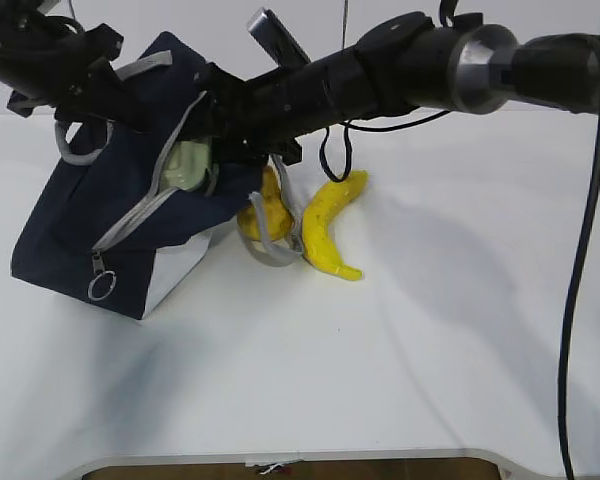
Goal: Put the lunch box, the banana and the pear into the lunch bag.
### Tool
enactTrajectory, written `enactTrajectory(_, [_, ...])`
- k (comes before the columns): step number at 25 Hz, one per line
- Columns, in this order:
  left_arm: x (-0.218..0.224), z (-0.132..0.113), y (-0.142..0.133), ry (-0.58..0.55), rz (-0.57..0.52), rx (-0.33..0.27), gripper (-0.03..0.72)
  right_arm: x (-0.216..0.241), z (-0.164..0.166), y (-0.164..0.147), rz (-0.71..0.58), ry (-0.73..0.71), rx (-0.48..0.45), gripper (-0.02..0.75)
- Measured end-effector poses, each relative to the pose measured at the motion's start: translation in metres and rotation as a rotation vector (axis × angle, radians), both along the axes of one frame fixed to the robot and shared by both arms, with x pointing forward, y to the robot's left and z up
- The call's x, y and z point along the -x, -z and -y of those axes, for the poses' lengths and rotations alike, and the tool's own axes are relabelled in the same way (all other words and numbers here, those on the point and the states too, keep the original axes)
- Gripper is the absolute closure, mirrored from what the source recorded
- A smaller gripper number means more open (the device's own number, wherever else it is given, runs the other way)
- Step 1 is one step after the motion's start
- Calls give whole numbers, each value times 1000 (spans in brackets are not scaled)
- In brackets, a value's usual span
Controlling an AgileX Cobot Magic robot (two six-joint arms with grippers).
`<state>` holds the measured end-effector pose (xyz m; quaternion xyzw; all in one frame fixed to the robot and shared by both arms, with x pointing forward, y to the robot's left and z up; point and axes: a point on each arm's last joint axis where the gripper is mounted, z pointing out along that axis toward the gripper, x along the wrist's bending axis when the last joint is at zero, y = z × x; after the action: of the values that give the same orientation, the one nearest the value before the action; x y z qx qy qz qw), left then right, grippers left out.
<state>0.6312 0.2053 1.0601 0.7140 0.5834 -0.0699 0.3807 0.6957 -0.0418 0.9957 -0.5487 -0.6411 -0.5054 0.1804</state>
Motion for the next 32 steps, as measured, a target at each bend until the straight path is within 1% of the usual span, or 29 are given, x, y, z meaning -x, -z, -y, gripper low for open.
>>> enactTrajectory(3, [0, 0, 1, 2, -5, 2, 683, 0, 0, 1, 7, -5, 16, 361])
enactTrajectory(8, [0, 3, -1, -3, -13, 40, 683, -1, 1, 3, 10, -2, 25, 361])
enactTrajectory(15, [0, 4, -2, -8, -20, 61, 683, 0, -9, 24, -14, -6, 49, 361])
enactTrajectory(23, [0, 4, -2, -10, -24, 62, 683, -5, -10, 51, -59, 8, 68, 361])
enactTrajectory(26, [0, 4, -2, -10, -24, 62, 683, -5, -10, 53, -59, 14, 68, 361])
enactTrajectory(32, [1, 2, -1, -8, -24, 40, 684, -6, -10, 57, -64, 21, 71, 361])
